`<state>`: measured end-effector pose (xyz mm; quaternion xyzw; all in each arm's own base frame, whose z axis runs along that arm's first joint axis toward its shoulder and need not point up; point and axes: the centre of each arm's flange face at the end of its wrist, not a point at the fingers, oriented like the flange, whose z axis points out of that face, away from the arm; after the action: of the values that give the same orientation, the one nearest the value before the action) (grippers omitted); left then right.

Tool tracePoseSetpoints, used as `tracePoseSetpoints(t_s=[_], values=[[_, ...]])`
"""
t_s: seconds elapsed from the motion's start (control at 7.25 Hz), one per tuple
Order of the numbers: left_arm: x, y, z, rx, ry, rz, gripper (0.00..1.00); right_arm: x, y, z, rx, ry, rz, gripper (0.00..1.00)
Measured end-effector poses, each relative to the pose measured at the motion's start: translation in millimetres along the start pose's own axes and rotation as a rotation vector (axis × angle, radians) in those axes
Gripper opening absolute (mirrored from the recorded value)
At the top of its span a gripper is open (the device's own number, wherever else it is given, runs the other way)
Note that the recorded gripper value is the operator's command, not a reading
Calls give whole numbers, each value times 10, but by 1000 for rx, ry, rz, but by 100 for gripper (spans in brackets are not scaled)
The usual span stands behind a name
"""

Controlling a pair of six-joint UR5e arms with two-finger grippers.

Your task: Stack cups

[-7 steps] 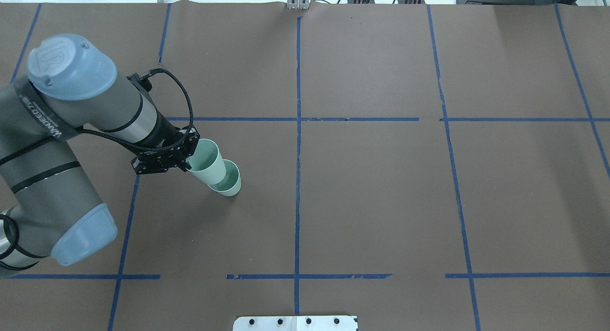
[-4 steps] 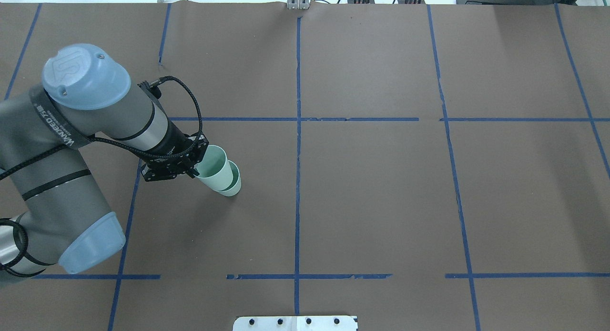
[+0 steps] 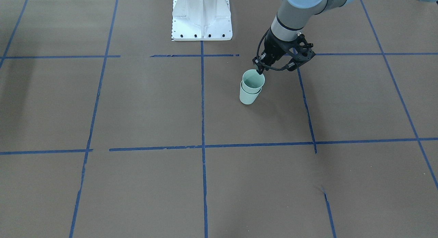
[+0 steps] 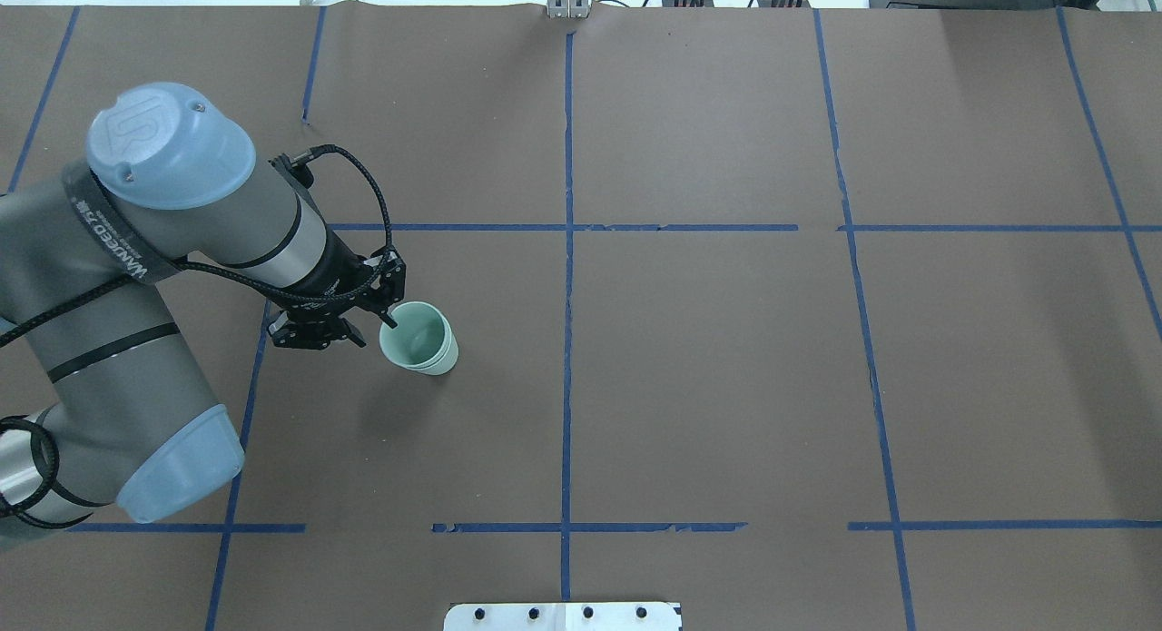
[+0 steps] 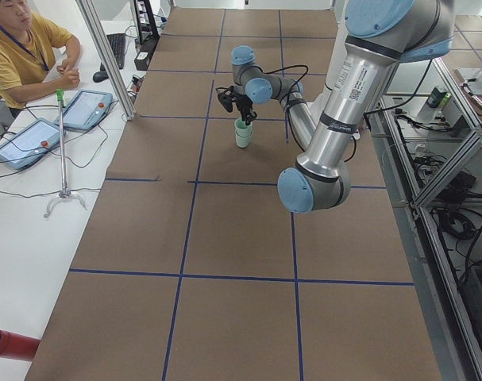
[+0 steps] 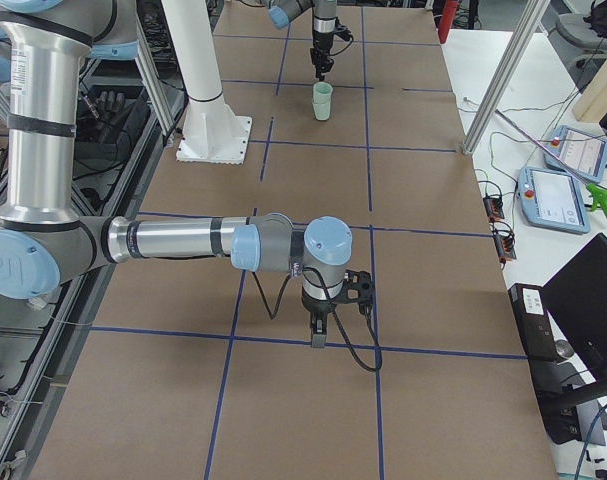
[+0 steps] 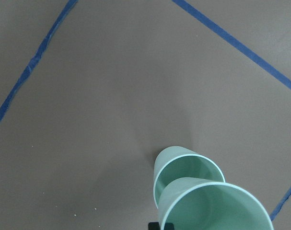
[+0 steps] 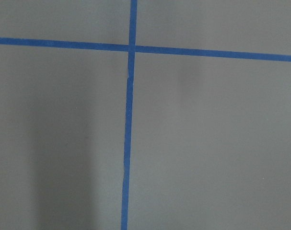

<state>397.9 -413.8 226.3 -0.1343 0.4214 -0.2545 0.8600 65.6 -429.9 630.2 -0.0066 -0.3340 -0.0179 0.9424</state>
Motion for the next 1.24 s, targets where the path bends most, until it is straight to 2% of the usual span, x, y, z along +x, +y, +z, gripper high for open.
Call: tracePoseSetpoints(t_s=[0.41,0.69,0.97,1.24], values=[[7,5,-81,-6,18,4,100,-1,0,1,0,0,0,100],[-190,-213,-72,15,1,54,100,1,0,0,0,0,0,100],[-693,-724,-99,63,-27,228,100,0,0,0,0,0,0,100],[-1645,-1512,-252,145,-57,447,100,0,0,0,0,0,0,100]])
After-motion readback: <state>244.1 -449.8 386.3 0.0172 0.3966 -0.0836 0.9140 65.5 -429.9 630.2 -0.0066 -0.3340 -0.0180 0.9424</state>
